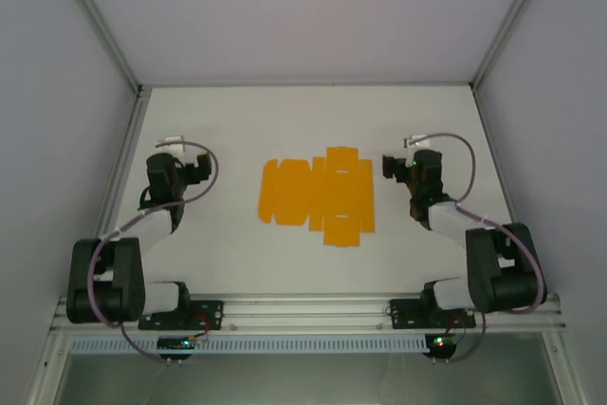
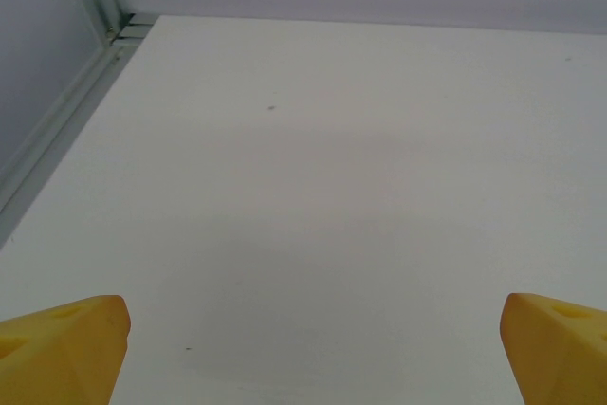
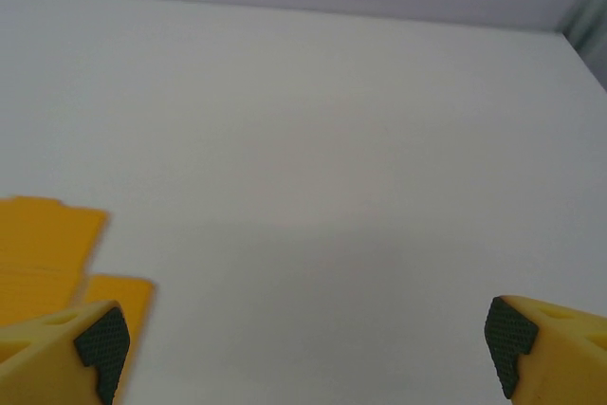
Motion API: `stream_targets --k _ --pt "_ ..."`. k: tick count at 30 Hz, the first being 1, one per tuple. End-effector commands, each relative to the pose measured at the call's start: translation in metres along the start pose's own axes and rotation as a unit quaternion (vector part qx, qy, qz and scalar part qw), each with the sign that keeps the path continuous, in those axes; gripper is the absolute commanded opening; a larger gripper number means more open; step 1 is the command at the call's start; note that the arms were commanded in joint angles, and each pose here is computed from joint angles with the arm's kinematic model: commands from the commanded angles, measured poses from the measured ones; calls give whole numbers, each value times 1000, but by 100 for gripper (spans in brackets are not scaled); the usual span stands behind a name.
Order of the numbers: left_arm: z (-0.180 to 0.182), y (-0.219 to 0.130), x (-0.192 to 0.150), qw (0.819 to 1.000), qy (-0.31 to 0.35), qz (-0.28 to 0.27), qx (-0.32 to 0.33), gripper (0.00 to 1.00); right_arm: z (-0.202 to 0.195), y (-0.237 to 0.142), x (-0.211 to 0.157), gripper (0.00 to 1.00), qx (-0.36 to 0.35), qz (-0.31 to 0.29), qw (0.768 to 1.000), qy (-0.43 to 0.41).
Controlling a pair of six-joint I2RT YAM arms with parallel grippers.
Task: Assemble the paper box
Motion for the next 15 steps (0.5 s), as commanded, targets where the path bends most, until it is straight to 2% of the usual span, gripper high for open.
stream_targets --k 1,4,6,10,13,15 --pt "-22 -13 33 999 -23 3 -28 100 22 -11 36 99 -16 7 1000 -2" --pt "-52 -18 41 995 -52 34 -73 100 52 -14 42 99 14 32 999 7" --pt "-71 -18 38 988 -98 62 -104 100 70 -15 41 99 28 57 998 30" --pt "-107 -10 23 961 -153 138 -185 100 99 -16 19 98 59 161 983 71" --pt "-133 -7 10 942 -149 202 -224 100 105 -14 -11 86 48 256 960 97" --pt "-153 -7 3 922 -146 239 -266 100 107 -14 -38 77 43 319 939 120"
Point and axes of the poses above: each hand's point on the last joint's axis, 136 mm out from that joint toward the fingers, its own y axis out along the fingers, its own z axis along the line the jaws close on, x = y × z, the point moved 4 cm from there along -y, back along the fingers, and after that the axes turned 10 degrees about y, right-handed, at the moved point
